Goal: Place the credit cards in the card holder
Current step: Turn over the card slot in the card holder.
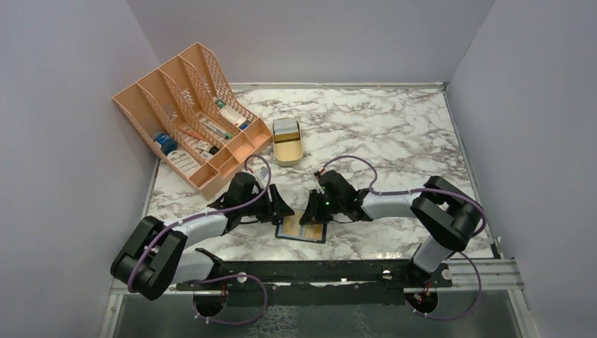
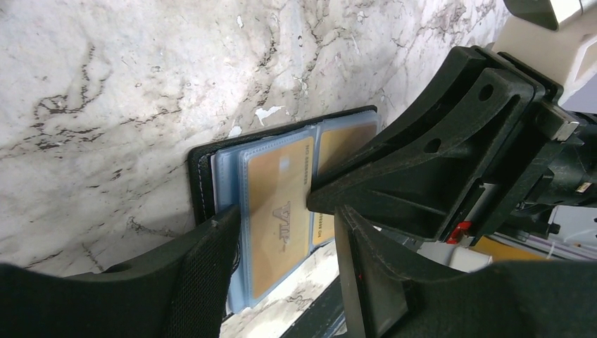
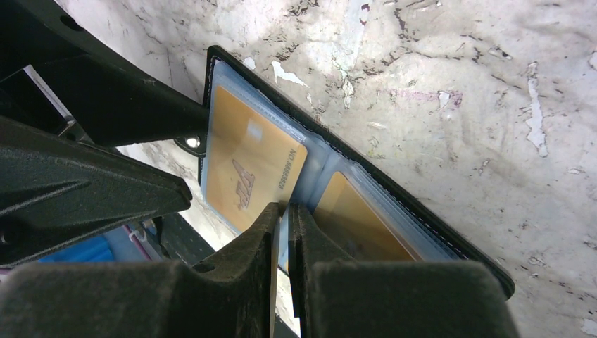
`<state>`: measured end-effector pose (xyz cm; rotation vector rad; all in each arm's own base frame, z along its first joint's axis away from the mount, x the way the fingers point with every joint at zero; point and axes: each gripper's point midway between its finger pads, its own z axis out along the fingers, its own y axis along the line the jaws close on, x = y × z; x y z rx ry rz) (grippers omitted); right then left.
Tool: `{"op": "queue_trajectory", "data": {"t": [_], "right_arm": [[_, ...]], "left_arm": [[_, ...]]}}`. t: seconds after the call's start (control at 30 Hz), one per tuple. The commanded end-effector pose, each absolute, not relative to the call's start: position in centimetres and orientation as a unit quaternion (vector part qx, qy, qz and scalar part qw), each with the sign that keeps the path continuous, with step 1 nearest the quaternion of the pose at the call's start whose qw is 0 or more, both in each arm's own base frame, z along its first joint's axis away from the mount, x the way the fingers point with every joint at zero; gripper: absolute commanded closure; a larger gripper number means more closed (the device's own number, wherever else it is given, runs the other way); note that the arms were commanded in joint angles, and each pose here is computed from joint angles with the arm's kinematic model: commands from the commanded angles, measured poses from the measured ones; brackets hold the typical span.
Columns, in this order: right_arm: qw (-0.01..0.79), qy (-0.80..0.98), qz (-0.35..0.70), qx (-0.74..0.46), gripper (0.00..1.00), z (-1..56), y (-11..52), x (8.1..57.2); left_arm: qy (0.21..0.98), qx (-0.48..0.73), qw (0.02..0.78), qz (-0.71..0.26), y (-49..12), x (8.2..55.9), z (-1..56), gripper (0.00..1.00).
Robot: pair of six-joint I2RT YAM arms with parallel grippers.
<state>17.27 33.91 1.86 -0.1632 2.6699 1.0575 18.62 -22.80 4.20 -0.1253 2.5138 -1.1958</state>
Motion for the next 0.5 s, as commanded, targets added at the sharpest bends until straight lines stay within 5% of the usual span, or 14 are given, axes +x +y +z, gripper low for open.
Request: {"op": "queue_trajectory", "data": {"t": [0.0,0.47], "right_arm": [[0.128,0.934,0.328,-0.055,0.89,-0.4,32.9,17.1],[0.198,0.927,0.313,-0.069,0.82,2.8,32.6,19.4]], "left_arm": [[0.876,-0.043,0.164,-0.451,-23.5,17.9,5.1,0.45],[0.841,-0.025,0.193,-0.505,-25.0,18.1,9.8,0.47]]}}
